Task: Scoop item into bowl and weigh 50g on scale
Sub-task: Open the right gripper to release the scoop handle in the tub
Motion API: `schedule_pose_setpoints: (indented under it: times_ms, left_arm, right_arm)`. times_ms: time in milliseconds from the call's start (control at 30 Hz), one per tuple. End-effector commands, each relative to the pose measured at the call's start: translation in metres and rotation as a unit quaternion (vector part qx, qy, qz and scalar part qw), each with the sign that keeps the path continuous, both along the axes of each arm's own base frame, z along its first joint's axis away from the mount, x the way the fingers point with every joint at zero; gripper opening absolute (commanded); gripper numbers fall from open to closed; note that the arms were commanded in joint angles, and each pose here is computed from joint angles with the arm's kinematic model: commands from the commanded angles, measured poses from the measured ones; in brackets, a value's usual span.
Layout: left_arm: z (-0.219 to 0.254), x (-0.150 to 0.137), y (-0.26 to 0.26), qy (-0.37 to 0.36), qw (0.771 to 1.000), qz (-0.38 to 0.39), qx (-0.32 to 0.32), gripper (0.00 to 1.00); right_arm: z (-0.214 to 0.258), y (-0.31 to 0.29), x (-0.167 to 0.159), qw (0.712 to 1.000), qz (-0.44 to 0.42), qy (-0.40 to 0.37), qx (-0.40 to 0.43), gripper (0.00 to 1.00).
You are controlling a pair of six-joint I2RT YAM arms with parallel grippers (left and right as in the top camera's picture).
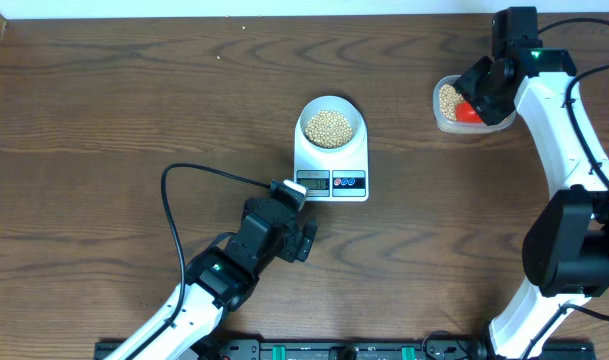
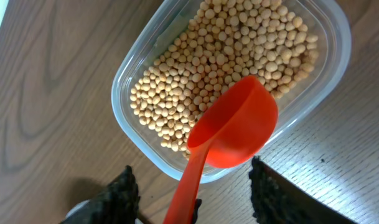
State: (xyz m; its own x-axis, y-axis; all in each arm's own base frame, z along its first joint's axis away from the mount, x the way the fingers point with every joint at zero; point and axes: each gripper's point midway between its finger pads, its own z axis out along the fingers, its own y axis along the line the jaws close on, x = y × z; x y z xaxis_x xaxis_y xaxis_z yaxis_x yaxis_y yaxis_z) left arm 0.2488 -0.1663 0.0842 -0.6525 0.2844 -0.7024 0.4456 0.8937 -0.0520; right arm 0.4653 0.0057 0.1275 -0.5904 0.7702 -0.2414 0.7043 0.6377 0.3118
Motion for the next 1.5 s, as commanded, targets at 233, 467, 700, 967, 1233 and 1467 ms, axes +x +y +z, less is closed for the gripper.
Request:
schedule_pose_setpoints:
  times_ms: [233,467,700,967,1233,1467]
  left_arm:
    - [0.011,0.006,-0.001,-0.018,1.000,0.001,0.003,0.88]
    - [0.011,0.006,-0.001,-0.018,1.000,0.001,0.003,0.88]
    - [0.011,0.006,-0.001,-0.018,1.000,0.001,0.003,0.88]
    - [0.011,0.006,-0.001,-0.018,1.000,0.001,0.003,0.88]
    - [0.011,0.006,-0.001,-0.018,1.000,0.001,0.003,0.88]
    - [0.011,0.006,-0.001,-0.018,1.000,0.001,0.003,0.88]
  right_arm:
    - [0.007,-0.005,-0.003,0.998,0.052,-0.009,0.026,0.68]
    - [0.007,-0.010,-0.006,0.995,0.100,-0.008,0.021,0.73]
    - [0.002,-0.022,-0.017,0.991,0.131,0.010,0.007,0.80]
    - [0.001,-0.031,-0.020,0.992,0.128,0.016,0.006,0.80]
    - [0.004,-0.023,-0.017,0.984,0.179,0.001,0.008,0.79]
    - [0.027,0.018,0.003,0.946,0.300,-0.098,0.074,0.75]
